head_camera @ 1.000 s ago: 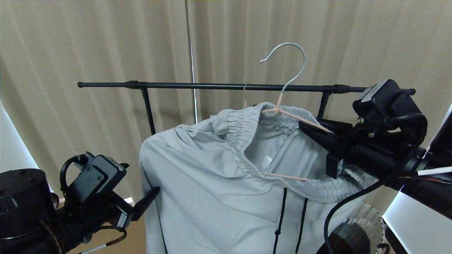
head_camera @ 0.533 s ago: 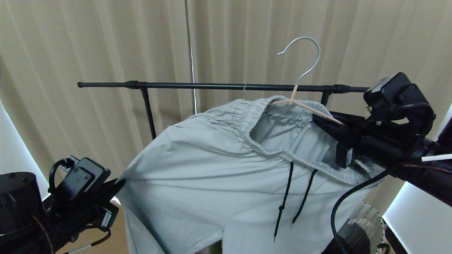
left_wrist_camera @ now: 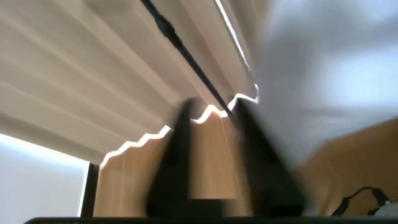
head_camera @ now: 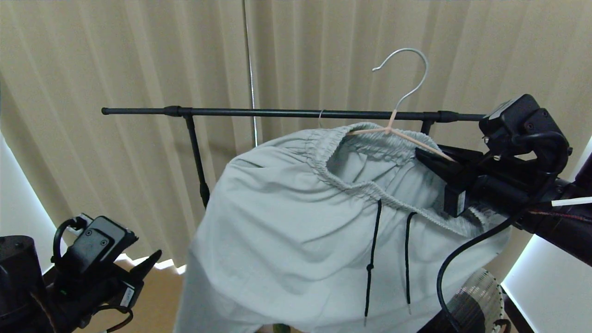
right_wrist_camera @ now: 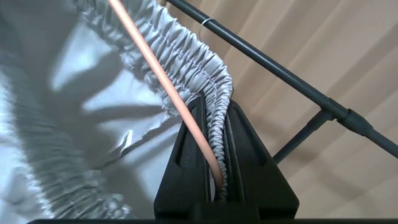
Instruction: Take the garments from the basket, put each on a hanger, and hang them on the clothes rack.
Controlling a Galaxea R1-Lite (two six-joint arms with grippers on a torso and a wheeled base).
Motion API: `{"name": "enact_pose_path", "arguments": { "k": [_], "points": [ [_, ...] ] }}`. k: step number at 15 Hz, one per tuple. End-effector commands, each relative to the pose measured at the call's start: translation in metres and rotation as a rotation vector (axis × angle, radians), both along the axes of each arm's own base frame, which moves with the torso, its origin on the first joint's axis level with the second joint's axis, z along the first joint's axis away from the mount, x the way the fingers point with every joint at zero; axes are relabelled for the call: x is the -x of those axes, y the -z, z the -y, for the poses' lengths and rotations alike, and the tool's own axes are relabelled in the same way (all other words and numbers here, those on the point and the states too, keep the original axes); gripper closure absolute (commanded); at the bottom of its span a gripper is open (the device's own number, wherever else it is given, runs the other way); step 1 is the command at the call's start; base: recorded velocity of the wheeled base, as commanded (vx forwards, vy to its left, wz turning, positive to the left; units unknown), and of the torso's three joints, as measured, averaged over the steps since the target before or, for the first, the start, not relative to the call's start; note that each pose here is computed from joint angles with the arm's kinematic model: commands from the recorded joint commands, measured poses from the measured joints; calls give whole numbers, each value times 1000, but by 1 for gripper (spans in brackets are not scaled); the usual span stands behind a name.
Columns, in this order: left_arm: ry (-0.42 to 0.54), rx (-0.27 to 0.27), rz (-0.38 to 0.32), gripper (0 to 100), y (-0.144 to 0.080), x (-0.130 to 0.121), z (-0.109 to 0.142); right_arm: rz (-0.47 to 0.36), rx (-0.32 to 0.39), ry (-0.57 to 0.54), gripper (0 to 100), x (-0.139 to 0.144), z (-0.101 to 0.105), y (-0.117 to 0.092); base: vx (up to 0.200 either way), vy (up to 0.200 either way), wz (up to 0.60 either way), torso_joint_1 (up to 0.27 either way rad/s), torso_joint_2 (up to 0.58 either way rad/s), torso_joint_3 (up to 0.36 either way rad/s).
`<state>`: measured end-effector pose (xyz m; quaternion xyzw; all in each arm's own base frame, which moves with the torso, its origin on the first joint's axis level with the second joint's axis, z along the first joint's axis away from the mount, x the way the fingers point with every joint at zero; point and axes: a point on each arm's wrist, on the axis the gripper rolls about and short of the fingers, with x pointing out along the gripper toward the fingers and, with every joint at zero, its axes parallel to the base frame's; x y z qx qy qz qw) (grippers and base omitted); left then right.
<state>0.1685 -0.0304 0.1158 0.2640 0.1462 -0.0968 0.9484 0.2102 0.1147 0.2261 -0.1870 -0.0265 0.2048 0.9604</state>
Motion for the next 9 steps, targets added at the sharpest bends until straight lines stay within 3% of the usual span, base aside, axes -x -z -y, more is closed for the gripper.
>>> {"name": "enact_pose_path", "arguments": {
  "k": [1, 5, 7, 9],
  "points": [
    [3, 9, 32, 0, -4, 11, -2, 1, 2, 3, 100, 0, 1, 0, 0, 0, 0, 0, 0, 0],
    [-2, 35, 71, 0, -8, 26, -5, -7, 32, 49, 100, -3, 11, 4, 0, 0, 0, 0, 0, 0],
    [-3, 43, 90, 0, -9, 34, -6, -42, 69, 112, 100, 1, 29, 4, 0, 0, 0, 0, 0, 0],
    [-12, 95, 116, 0, -11, 44, -8, -145, 122, 209, 100, 19, 59, 4, 0, 0, 0, 0, 0, 0]
  ]
}}
